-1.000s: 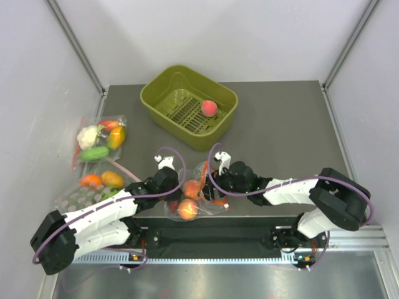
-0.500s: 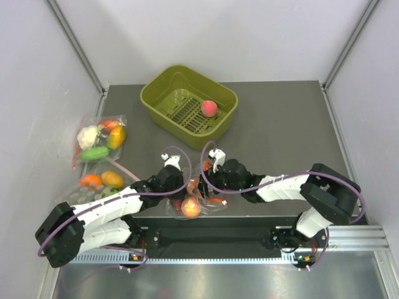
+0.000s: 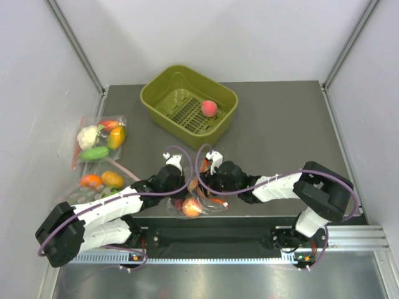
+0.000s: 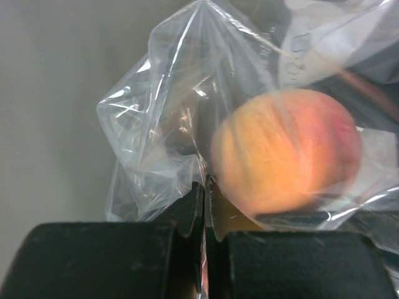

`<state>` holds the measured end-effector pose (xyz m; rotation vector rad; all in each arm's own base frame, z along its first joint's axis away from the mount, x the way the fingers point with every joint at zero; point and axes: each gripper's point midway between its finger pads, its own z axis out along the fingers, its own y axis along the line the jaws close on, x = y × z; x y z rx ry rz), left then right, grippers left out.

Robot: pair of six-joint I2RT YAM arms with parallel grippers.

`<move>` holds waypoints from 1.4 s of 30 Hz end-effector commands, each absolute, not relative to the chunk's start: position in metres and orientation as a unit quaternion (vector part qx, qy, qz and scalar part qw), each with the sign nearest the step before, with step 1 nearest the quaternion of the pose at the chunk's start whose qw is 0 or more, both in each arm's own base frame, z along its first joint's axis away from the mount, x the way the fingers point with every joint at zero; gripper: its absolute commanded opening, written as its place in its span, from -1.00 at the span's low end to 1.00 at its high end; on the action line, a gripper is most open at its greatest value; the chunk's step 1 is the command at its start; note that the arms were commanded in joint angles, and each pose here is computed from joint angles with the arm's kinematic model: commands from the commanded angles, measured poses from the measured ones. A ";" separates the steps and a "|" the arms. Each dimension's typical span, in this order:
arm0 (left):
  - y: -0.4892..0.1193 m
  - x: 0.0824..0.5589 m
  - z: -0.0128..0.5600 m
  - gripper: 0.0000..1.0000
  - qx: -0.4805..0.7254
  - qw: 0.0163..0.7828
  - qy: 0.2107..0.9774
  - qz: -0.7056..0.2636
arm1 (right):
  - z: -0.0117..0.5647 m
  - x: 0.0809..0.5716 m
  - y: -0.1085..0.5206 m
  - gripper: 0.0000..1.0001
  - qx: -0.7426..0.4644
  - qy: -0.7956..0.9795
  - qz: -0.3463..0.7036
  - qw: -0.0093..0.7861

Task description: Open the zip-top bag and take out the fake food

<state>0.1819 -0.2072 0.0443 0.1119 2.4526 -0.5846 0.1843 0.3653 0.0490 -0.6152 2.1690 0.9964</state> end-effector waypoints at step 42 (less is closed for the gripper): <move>-0.211 0.222 0.085 -1.00 0.040 0.365 0.903 -0.221 | 0.332 0.382 0.292 -0.27 -0.221 0.732 0.304 0.568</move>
